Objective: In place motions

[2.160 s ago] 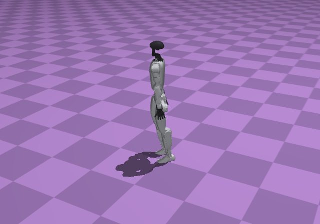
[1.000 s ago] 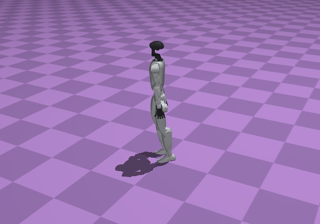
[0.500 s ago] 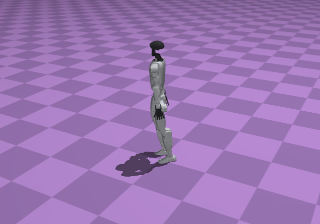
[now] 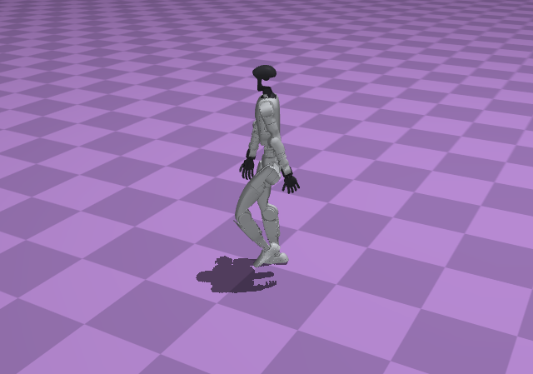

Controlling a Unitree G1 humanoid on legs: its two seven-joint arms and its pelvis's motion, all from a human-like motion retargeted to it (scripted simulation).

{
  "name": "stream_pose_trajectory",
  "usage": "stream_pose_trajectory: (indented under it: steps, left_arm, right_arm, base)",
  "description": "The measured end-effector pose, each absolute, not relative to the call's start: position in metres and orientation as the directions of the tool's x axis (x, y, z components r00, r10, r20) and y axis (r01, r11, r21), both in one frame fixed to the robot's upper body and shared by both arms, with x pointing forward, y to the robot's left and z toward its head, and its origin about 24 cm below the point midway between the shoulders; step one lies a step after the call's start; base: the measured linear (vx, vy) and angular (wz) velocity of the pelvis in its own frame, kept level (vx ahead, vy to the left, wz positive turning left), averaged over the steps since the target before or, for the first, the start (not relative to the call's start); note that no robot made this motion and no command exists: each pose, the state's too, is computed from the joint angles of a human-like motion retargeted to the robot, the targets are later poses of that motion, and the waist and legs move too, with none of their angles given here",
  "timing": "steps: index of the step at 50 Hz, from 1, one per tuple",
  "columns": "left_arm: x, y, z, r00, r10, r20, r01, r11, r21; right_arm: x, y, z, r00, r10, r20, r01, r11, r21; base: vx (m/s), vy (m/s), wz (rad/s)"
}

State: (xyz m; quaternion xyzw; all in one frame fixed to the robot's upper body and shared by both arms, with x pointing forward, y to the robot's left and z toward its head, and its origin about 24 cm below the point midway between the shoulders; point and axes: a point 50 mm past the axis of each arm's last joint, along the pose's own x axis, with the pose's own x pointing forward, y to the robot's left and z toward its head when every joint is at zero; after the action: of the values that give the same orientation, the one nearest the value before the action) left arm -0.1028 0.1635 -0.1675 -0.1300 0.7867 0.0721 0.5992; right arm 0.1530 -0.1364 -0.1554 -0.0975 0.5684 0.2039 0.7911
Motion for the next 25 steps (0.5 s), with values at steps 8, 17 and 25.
stream_pose_trajectory:
  steps: [8,17,25]
  left_arm:
    - [-0.109,0.165,-0.166,-0.259,-0.087,-0.962,-0.251,0.968,-0.019]
    - [-0.108,0.171,-0.166,-0.255,-0.082,-0.964,-0.299,0.954,-0.002]
    - [-0.086,0.189,-0.17,-0.215,-0.036,-0.976,-0.278,0.96,0.026]
  right_arm:
    - [0.165,-0.124,-0.15,0.296,0.264,-0.918,-0.479,0.872,0.097]
    - [0.134,-0.126,-0.161,0.192,0.262,-0.946,-0.506,0.852,0.133]
    - [0.1,-0.143,-0.171,0.119,0.2,-0.973,-0.459,0.88,0.125]
  base:
    - [0.01,0.01,0.0]
    - [0.08,-0.07,0.15]
    - [0.12,-0.21,0.26]
